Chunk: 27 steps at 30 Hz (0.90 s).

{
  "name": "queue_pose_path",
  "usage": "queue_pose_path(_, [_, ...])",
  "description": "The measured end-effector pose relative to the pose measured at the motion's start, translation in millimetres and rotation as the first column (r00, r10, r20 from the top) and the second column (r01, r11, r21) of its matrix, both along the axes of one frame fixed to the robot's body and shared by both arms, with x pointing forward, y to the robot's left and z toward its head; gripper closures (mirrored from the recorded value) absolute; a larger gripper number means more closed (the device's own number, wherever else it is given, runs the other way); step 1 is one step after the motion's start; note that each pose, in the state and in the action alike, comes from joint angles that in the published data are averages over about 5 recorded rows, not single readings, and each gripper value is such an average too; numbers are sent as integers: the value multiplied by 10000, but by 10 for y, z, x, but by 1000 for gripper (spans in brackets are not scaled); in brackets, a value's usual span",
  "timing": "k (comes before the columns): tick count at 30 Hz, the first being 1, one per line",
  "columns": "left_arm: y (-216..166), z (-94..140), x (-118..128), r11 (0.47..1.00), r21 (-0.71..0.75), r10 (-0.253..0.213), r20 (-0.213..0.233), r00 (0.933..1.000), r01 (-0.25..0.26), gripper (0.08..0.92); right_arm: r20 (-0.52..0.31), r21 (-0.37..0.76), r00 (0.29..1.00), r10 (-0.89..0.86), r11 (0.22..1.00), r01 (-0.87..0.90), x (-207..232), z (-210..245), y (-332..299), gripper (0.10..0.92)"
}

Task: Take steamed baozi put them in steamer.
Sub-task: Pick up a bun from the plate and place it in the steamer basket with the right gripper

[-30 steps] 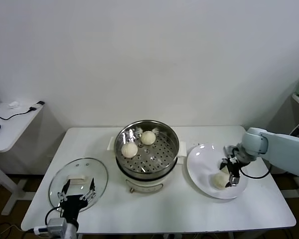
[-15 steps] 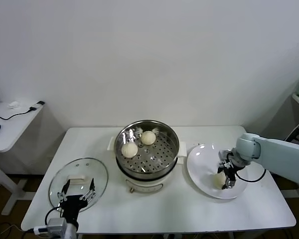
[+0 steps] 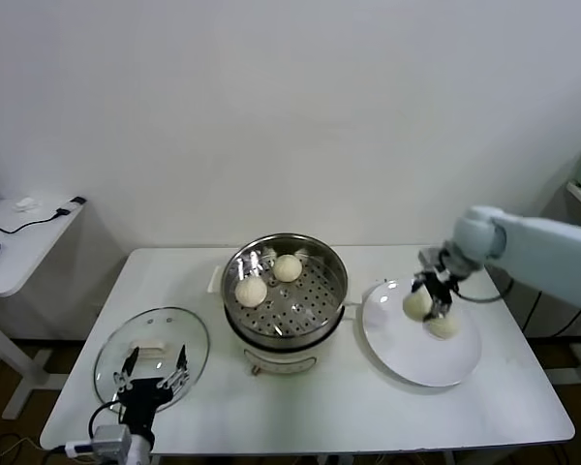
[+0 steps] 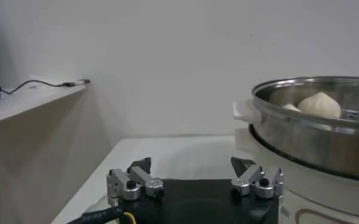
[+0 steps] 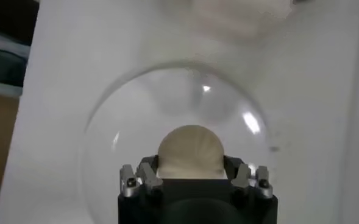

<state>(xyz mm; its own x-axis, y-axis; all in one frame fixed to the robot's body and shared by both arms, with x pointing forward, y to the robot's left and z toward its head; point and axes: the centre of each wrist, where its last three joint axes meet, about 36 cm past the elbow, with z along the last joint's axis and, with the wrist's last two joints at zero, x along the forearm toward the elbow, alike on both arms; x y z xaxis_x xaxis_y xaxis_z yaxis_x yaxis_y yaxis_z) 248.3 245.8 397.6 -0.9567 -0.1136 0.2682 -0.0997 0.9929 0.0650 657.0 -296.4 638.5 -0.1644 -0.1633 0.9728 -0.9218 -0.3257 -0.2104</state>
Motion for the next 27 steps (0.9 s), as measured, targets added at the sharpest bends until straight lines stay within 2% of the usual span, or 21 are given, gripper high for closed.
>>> queue_pose_path(5, [-9, 41, -13, 10000, 11, -15, 72, 10000, 14, 177, 695, -65, 9669, 2456, 9693, -2457, -6, 701, 710, 327])
queue_pose_path(10, [8, 65, -30, 10000, 55, 32, 89, 10000, -32, 177, 818, -623, 8696, 4868, 8734, -4831, -215, 914, 1429, 327])
queue_pose_path(14, [24, 70, -31, 9999, 89, 69, 100, 9999, -69, 177, 629, -1163, 7643, 6417, 7653, -6330, -407, 847, 1890, 327])
queue_pose_path(20, [25, 80, -20, 9999, 74, 86, 135, 9999, -87, 177, 259, -1667, 6251, 7801, 6199, -7668, -598, 565, 2368, 327])
queue_pose_path(27, [53, 62, -23, 9998, 92, 178, 127, 9998, -179, 177, -106, -1777, 5300, 8480, 5200, -8355, -660, 161, 2673, 327])
